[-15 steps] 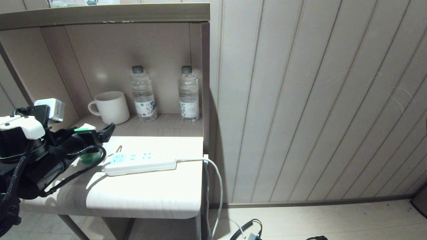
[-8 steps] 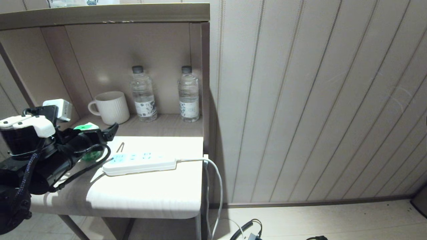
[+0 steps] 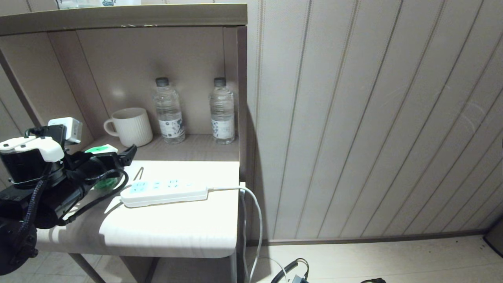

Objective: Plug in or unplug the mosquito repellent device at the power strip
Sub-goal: Pick up the mosquito repellent liquid

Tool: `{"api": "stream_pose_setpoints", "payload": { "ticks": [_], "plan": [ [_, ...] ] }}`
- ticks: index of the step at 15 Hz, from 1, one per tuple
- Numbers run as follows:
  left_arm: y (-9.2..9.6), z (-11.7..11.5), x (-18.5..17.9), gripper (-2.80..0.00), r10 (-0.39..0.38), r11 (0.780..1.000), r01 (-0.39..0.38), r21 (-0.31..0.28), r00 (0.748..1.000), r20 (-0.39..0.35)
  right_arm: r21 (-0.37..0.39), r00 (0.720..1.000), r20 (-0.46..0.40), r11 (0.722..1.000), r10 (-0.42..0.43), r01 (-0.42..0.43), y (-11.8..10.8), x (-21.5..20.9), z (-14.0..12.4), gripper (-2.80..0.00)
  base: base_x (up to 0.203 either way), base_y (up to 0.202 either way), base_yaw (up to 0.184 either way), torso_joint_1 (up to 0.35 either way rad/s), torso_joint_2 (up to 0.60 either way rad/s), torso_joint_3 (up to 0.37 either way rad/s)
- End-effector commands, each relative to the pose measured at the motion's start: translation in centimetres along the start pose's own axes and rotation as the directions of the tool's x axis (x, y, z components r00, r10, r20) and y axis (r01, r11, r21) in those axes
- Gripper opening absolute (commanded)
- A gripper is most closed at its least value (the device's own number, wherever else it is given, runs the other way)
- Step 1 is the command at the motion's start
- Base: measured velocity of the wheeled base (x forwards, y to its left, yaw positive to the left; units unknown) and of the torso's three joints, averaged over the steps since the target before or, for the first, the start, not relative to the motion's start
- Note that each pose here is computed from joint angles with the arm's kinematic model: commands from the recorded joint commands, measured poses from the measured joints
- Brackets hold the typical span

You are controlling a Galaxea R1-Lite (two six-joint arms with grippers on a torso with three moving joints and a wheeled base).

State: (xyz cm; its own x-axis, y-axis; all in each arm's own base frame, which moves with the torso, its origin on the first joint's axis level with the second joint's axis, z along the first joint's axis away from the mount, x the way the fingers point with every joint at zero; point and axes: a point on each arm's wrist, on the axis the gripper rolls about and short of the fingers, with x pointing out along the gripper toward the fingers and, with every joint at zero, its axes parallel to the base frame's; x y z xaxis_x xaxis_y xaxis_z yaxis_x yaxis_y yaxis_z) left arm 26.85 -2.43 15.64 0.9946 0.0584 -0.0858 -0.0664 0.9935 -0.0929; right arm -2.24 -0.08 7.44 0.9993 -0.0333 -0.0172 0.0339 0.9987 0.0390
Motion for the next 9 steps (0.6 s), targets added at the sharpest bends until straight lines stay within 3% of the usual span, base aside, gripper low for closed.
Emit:
{"api": "stream_pose_setpoints", "payload": {
  "ticks": [1,3,4,9],
  "plan": [
    [0.03,0.17,-0.12,0.0,0.001,1.0,-0.001,-0.003,1.0,0.01,0.0,1.0,0.0,1.0,0.001,-0.001,0.0,0.0,0.0,-2.8,0.0,0.0,0.0,0.0,0.0,0.0],
    [0.02,0.24,-0.1,0.0,0.0,1.0,0.0,-0.004,1.0,0.013,0.0,1.0,0.0,1.0,0.001,-0.001,0.0,0.0,0.0,-2.8,0.0,0.0,0.0,0.0,0.0,0.0],
    [0.03,0.21,-0.11,-2.8,0.0,1.0,0.0,-0.002,1.0,0.012,0.0,1.0,0.0,1.0,0.001,-0.001,0.0,0.0,0.0,-2.8,0.0,0.0,0.0,0.0,0.0,0.0],
    [0.04,0.27,-0.21,-2.8,0.0,1.0,0.0,-0.002,1.0,0.013,0.0,1.0,0.0,1.0,0.001,-0.001,0.0,0.0,0.0,-2.8,0.0,0.0,0.0,0.0,0.0,0.0]
  ]
}}
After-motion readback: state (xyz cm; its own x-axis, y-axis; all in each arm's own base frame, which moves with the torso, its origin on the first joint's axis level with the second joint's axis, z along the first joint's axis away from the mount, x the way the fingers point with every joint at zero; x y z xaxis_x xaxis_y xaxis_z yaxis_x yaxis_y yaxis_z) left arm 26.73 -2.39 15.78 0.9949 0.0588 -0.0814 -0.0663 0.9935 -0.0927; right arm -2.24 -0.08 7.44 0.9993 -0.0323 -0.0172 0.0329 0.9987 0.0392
